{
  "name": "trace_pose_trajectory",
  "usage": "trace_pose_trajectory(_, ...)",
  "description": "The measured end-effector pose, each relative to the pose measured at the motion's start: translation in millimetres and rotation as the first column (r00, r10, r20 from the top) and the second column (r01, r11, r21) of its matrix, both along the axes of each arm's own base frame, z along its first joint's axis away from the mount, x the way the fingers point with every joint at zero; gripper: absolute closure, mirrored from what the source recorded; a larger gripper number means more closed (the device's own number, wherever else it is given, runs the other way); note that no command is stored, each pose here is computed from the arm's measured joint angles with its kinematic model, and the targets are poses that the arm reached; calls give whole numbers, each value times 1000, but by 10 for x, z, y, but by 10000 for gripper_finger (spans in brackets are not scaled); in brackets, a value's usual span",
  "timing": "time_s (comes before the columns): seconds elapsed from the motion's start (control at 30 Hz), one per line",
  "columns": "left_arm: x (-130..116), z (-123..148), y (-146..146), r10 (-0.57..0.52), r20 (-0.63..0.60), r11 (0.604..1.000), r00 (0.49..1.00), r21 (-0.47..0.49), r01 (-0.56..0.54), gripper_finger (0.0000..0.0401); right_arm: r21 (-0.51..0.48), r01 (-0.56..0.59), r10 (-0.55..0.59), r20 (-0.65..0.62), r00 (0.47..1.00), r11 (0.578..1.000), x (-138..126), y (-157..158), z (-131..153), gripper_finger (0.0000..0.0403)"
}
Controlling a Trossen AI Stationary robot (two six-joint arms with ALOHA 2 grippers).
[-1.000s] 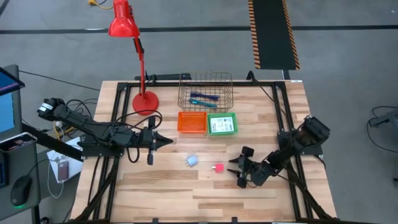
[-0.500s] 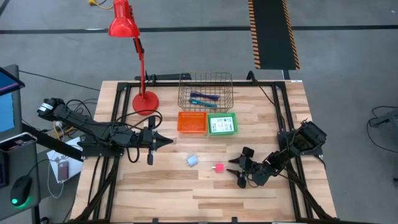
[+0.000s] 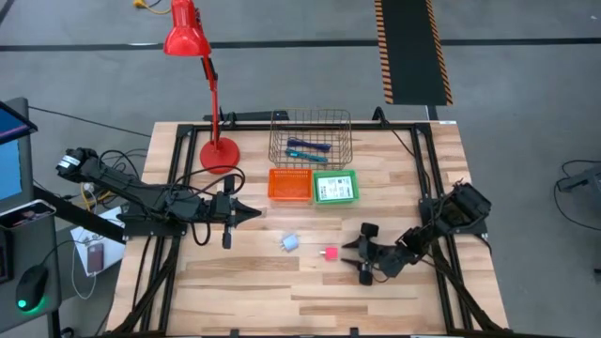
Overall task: Pick and place items into bin
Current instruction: Put the pink charger adapter into the orange bin
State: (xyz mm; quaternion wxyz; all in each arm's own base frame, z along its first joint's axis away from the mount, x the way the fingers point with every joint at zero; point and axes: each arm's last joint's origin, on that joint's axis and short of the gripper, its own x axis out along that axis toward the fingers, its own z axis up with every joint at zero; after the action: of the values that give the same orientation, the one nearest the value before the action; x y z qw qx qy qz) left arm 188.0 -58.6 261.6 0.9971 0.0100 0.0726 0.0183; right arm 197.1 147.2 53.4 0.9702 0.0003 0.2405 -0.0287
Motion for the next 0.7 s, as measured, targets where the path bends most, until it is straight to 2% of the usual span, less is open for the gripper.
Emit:
trace_pose_trajectory(0.23,0,0,-1,0,0,1000,1000,0,0,401,7,-63,63,-16,998,998,119,-46,25,214)
trace_pose_trajectory(0.7,0,0,0,0,0,1000,1000,0,0,401,-1,-70,70,-21,997,998,182,-117,34,194)
